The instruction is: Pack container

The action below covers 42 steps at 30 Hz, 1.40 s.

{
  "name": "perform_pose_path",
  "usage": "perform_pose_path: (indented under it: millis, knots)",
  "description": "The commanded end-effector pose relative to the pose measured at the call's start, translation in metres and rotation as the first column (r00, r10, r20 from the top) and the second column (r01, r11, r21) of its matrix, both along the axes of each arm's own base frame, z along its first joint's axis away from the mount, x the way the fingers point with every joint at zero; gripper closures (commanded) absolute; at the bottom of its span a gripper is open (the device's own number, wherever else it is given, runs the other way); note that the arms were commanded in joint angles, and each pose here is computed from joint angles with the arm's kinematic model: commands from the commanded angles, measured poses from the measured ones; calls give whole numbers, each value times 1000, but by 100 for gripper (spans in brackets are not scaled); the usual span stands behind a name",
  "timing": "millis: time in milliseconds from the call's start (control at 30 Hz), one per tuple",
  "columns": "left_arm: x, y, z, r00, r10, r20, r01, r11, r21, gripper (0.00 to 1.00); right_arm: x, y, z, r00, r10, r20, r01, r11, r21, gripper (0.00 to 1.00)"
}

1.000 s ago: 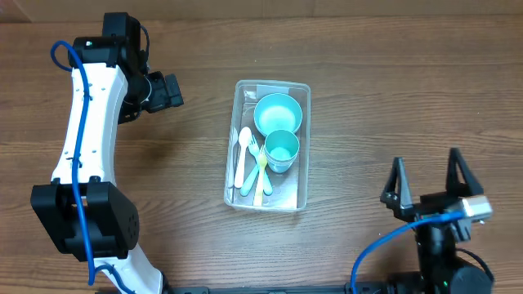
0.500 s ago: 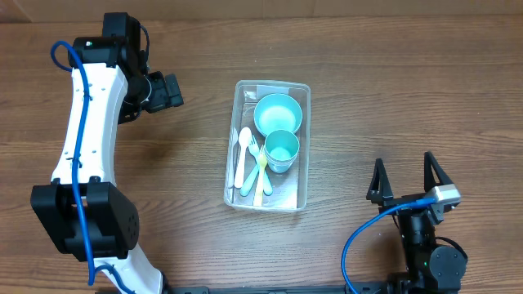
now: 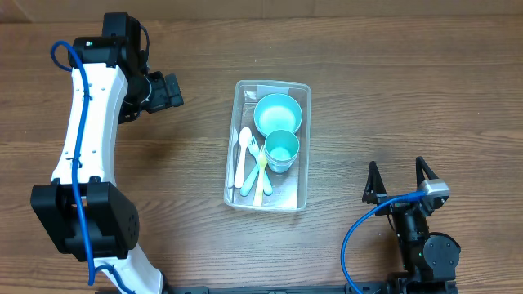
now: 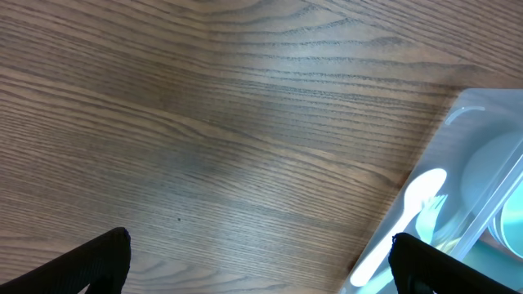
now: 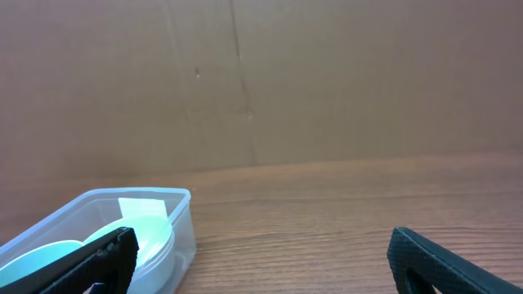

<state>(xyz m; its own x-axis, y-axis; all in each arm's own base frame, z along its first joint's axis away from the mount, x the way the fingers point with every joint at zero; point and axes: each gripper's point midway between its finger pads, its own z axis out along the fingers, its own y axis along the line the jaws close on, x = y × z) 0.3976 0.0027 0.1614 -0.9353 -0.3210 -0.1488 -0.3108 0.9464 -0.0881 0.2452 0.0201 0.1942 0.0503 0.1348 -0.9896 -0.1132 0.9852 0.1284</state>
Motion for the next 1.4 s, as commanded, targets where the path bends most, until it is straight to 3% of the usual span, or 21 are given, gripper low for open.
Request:
perform_pose_path:
  millis: [0, 333, 900, 1000, 1133, 1367]
  knots:
    - [4, 1, 6, 1000, -17, 21, 17, 1000, 3, 0, 0, -4, -4, 1000, -21, -2, 21, 1000, -16, 0]
    - [4, 1, 6, 1000, -17, 21, 17, 1000, 3, 0, 1, -4, -24, 996, -21, -86, 20, 1000, -19, 0]
    - [4, 1, 6, 1000, -17, 20, 17, 1000, 3, 0, 1, -4, -24, 996, -21, -84, 20, 1000, -19, 0]
    - [0, -1, 32, 996, -21, 88, 21, 1000, 7, 0, 1, -4, -24, 996, -21, -84, 20, 1000, -18, 0]
    - [-26, -11, 110, 954, -46, 296, 43, 999, 15, 0, 1, -4, -24, 996, -21, -84, 20, 1000, -19, 0]
    - [-149, -13, 263, 684, -52, 728, 41, 999, 33, 0, 1, -4, -24, 996, -21, -84, 20, 1000, -19, 0]
